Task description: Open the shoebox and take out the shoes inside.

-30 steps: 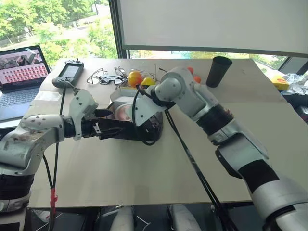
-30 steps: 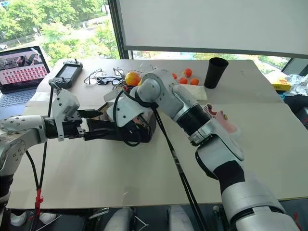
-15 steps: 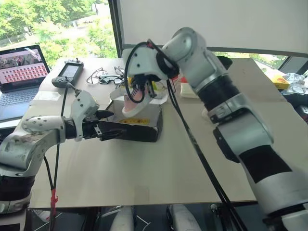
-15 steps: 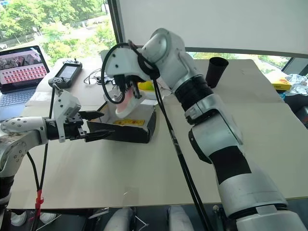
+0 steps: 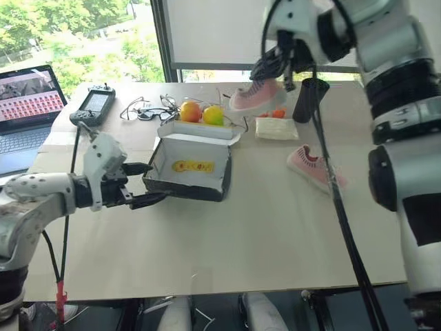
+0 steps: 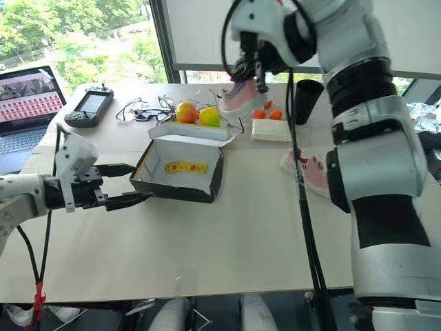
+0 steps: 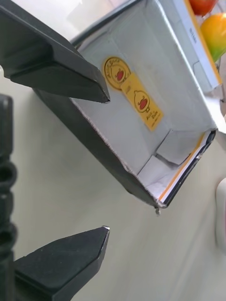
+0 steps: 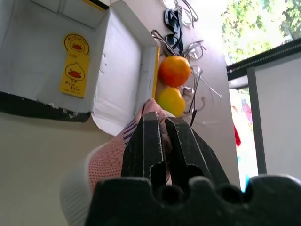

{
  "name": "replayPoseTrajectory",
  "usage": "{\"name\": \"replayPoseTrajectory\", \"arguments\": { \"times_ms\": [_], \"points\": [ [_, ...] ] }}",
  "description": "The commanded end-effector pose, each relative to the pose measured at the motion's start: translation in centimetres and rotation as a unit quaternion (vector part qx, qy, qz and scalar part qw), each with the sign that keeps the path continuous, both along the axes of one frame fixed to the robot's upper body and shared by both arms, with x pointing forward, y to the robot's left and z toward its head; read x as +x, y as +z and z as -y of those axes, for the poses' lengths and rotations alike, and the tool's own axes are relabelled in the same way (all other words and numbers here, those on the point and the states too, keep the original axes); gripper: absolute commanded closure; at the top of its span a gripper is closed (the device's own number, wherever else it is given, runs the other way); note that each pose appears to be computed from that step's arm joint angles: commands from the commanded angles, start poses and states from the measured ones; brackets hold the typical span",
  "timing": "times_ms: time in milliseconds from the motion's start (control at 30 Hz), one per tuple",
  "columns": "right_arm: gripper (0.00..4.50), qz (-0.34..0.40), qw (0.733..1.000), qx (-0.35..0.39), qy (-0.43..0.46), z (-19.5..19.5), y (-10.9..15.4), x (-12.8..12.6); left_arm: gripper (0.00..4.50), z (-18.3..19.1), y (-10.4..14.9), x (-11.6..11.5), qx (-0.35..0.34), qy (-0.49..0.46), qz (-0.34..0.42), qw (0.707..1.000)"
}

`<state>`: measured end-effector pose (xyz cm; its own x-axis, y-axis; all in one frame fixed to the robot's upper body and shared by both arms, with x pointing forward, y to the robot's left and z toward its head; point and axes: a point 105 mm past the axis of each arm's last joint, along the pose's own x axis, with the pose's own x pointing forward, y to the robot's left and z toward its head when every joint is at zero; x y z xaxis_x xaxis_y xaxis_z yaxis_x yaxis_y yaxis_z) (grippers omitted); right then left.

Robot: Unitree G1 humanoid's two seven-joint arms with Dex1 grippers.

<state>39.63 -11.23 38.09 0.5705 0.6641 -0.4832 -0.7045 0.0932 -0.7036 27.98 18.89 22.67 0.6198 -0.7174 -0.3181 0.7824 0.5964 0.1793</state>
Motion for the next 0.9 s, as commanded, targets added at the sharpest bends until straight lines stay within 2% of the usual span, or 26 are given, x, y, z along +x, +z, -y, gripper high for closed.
{"name": "replayPoseTrajectory", "arguments": {
  "times_ms": [33,167,300,500,567,633,800,900],
  "points": [
    [4.44,0.006,0.999,0.040,-0.018,1.5,0.8,-0.7,0.00,0.5,3.2,-0.3,-0.009,-0.007,0.054,0.998],
    [4.44,-0.029,0.997,0.066,-0.037,1.8,-3.2,-0.4,0.00,1.3,4.3,0.0,-0.022,-0.019,0.069,0.997],
    [4.44,-0.046,0.990,0.104,-0.089,2.5,-8.2,0.8,0.00,2.0,4.8,0.6,-0.030,-0.035,0.071,0.996],
    [4.44,-0.074,0.983,0.084,-0.149,5.1,-13.1,0.3,0.00,1.9,4.2,1.2,-0.017,-0.041,0.059,0.997],
    [3.67,-0.115,0.976,0.089,-0.161,6.1,-14.6,-1.1,0.00,1.7,4.1,1.4,-0.015,-0.041,0.057,0.997],
    [3.04,-0.140,0.972,0.096,-0.162,6.8,-14.8,-2.4,0.00,1.7,4.0,1.5,-0.014,-0.042,0.055,0.998],
    [1.39,-0.165,0.960,0.147,-0.169,7.9,-12.4,-4.1,0.00,1.4,3.8,1.7,-0.018,-0.041,0.050,0.998],
    [0.42,-0.164,0.944,0.222,-0.179,9.6,-9.6,-5.0,0.00,0.5,4.0,2.0,-0.050,-0.020,0.052,0.997]
  ]
}}
